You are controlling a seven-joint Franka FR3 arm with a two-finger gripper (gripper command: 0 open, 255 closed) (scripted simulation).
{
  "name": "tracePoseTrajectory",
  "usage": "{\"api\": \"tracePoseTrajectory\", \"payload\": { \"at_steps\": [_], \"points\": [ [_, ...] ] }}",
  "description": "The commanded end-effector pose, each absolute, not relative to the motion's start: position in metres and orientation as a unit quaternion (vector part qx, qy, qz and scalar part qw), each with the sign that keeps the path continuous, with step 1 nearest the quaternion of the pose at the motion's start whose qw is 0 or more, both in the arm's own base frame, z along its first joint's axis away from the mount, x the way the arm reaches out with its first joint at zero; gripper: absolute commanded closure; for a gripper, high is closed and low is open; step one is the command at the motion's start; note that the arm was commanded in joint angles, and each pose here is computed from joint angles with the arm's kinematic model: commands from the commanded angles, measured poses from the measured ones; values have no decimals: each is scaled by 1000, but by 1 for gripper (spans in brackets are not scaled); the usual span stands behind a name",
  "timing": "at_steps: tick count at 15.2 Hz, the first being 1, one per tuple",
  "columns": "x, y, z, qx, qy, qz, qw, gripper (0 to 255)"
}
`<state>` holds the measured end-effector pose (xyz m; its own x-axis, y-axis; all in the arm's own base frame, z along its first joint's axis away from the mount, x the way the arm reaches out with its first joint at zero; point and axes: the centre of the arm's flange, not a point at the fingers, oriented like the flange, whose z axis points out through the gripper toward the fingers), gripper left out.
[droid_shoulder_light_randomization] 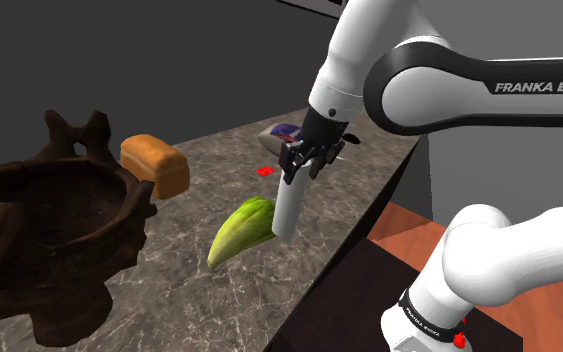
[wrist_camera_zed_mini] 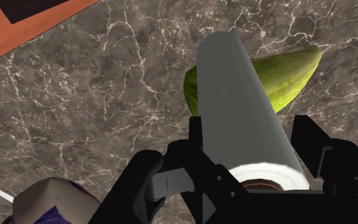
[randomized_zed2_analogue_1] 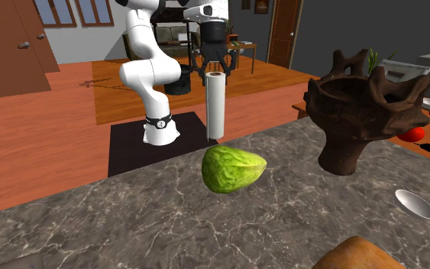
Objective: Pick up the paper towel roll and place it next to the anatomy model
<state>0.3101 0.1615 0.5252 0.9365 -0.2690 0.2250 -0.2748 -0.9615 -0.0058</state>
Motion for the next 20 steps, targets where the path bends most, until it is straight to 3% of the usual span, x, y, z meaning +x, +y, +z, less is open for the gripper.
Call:
{"api": "tracePoseTrajectory", "payload": {
  "at_steps": [1, 20],
  "points": [
    [310, 161, 536, 984, -138, 112, 13, 255],
    [310, 161, 637, 984, -138, 112, 13, 255]
  ]
}}
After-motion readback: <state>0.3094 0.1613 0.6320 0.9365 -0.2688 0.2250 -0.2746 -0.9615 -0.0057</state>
